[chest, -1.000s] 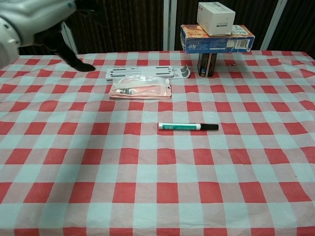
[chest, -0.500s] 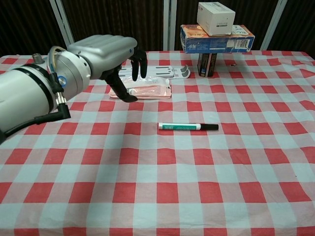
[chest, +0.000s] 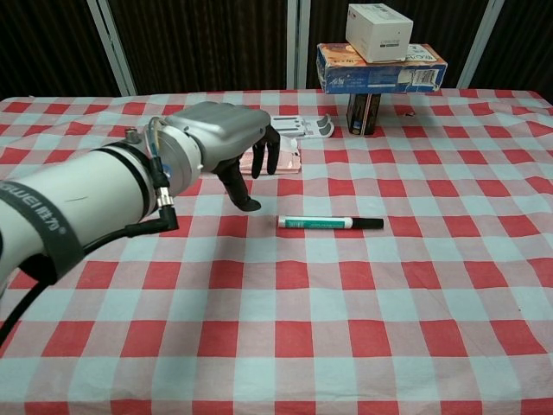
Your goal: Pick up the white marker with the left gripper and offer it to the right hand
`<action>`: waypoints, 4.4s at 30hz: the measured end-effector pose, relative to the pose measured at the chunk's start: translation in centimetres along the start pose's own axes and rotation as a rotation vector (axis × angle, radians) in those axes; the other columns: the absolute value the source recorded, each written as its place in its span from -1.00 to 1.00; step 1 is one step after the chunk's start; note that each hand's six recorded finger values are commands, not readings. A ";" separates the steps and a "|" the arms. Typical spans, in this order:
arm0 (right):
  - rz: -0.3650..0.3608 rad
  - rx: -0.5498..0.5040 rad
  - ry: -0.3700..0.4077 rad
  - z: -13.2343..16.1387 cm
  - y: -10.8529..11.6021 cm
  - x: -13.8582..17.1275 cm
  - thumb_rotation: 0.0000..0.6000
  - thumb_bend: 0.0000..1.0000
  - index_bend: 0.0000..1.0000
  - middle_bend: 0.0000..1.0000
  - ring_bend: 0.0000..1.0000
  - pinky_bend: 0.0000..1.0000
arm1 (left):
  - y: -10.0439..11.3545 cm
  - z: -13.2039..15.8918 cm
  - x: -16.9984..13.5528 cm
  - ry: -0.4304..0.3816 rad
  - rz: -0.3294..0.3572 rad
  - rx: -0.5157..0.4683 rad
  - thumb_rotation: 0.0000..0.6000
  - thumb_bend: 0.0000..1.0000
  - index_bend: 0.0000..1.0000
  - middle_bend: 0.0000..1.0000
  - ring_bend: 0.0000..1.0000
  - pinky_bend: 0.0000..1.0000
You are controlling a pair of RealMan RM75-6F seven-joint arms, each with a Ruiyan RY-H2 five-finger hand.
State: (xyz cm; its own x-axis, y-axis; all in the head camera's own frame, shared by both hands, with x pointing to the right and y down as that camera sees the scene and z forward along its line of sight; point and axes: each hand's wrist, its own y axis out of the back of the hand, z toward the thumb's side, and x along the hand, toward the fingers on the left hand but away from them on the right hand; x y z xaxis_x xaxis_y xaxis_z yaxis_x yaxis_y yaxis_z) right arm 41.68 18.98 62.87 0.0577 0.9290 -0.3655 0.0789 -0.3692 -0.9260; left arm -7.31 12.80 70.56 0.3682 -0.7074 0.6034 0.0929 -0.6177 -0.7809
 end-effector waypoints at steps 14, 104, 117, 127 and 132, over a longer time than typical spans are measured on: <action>0.014 0.008 0.015 0.8 -0.1 -1.1 1.00 -0.95 -1.00 -0.98 -1.00 -1.00 | -1.4 3.4 2.5 0.013 -0.063 -0.004 1.00 -0.58 -0.17 -0.08 0.93 0.95; 0.073 0.100 0.234 8.9 -1.2 -8.0 1.00 -0.87 -0.32 -0.34 -0.97 -1.00 | 0.3 5.0 3.7 -0.040 -0.013 -0.055 1.00 -0.35 0.12 0.20 1.00 1.00; 0.051 0.018 0.332 14.2 -2.9 -10.4 1.00 -0.81 -0.21 -0.26 -0.90 -1.00 | 1.5 5.1 3.8 -0.027 -0.005 -0.007 1.00 -0.35 0.12 0.20 1.00 1.00; 0.049 -0.012 0.379 16.9 -3.6 -11.1 1.00 -0.75 -0.14 -0.20 -0.87 -1.00 | 2.4 5.1 3.5 -0.031 0.012 -0.010 1.00 -0.35 0.12 0.20 1.00 1.00; 0.054 -0.020 0.388 17.7 -4.0 -11.3 1.00 -0.71 -0.11 -0.18 -0.83 -1.00 | 2.9 5.0 3.3 -0.030 0.018 -0.022 1.00 -0.35 0.12 0.20 1.00 1.00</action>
State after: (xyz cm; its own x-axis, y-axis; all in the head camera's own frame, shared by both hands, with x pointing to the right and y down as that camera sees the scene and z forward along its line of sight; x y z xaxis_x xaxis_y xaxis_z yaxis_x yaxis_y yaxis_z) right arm 23.10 10.43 69.06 0.4338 0.8314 -0.3473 0.0847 -0.4213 -0.9029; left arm -1.21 10.40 69.48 0.3975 -0.7081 0.5836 0.0657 -0.6124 -0.7878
